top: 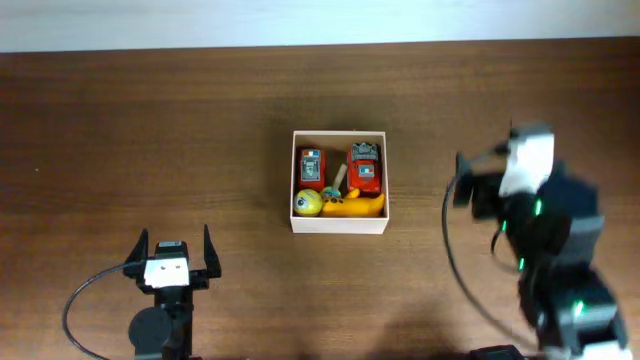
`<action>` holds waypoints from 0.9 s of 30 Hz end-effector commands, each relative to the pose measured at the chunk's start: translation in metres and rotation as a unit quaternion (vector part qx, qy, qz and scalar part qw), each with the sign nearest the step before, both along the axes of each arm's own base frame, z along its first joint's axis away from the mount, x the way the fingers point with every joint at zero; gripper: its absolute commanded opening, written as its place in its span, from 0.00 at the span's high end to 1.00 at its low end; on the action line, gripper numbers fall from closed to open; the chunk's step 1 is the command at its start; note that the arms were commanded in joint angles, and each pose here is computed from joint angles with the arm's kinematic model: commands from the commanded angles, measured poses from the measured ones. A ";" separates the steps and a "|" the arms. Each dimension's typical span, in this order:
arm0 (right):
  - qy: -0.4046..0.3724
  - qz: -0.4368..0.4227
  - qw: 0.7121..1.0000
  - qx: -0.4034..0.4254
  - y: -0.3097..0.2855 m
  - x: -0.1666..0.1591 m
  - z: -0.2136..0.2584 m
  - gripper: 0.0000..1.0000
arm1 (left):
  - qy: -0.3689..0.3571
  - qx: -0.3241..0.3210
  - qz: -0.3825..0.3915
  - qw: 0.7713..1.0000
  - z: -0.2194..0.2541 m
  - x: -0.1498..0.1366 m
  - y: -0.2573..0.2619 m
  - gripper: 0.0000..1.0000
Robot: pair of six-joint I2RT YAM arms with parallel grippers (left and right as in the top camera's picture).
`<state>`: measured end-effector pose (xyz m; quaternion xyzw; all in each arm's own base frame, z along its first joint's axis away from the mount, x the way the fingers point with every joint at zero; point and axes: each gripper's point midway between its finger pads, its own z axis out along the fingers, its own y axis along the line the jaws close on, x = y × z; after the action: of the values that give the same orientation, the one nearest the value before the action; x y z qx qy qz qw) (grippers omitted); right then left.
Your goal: Pack container
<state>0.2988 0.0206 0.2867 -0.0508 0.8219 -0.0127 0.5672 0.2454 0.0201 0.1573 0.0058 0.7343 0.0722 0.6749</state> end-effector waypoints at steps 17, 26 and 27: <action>-0.078 0.037 0.996 0.020 0.002 -0.061 -0.116 0.01 | -0.001 0.006 -0.001 1.000 0.000 0.000 0.000 0.01; -0.059 0.039 0.997 0.021 0.002 -0.062 -0.146 0.01 | -0.001 0.006 -0.001 1.000 0.000 0.000 0.000 0.01; -0.055 0.039 0.997 0.021 0.002 -0.062 -0.150 0.01 | -0.001 0.006 -0.001 1.000 0.000 0.000 0.000 0.01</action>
<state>0.2372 0.0216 0.1441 -0.0675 0.7852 0.0187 0.6153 0.2454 0.0201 0.1573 0.0067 0.7343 0.0729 0.6748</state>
